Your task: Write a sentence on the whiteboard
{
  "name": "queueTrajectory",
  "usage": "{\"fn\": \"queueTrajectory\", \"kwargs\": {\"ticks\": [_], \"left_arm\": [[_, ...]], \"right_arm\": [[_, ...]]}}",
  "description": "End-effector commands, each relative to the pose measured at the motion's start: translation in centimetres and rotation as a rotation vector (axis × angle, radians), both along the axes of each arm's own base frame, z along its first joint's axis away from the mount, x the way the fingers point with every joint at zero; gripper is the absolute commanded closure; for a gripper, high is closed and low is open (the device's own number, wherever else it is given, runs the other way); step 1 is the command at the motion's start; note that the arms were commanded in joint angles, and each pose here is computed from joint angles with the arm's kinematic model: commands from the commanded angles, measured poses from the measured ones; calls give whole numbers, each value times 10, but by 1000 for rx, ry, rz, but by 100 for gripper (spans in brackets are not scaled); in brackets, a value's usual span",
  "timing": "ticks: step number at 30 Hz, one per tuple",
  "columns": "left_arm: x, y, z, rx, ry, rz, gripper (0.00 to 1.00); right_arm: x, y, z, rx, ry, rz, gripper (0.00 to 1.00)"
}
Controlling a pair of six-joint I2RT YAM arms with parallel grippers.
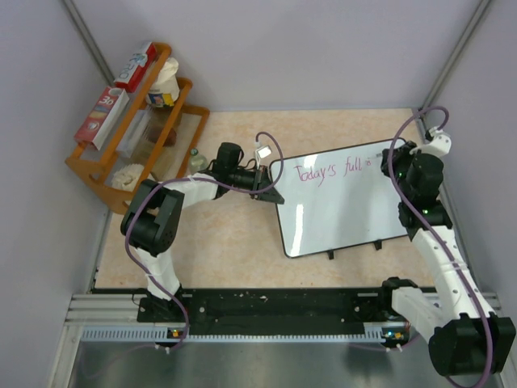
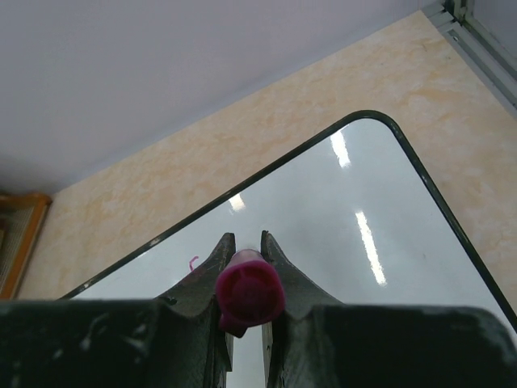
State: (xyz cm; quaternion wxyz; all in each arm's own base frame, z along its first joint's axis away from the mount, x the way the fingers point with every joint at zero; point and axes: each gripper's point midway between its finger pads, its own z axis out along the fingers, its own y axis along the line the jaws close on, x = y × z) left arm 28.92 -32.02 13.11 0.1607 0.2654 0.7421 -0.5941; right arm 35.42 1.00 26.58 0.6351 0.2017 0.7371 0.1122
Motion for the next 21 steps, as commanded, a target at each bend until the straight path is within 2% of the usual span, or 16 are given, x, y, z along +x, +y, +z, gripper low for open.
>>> {"fn": "queueTrajectory", "kwargs": {"ticks": [1,21], "left_arm": [[-20,1,-8,4,-31,-65,100],[-22,1,-8,0,-27,-69,100]], "right_arm": [[-4,-13,46,-14,-123,-55,100],[22,-28,39,-32,-85,-139,100]]}}
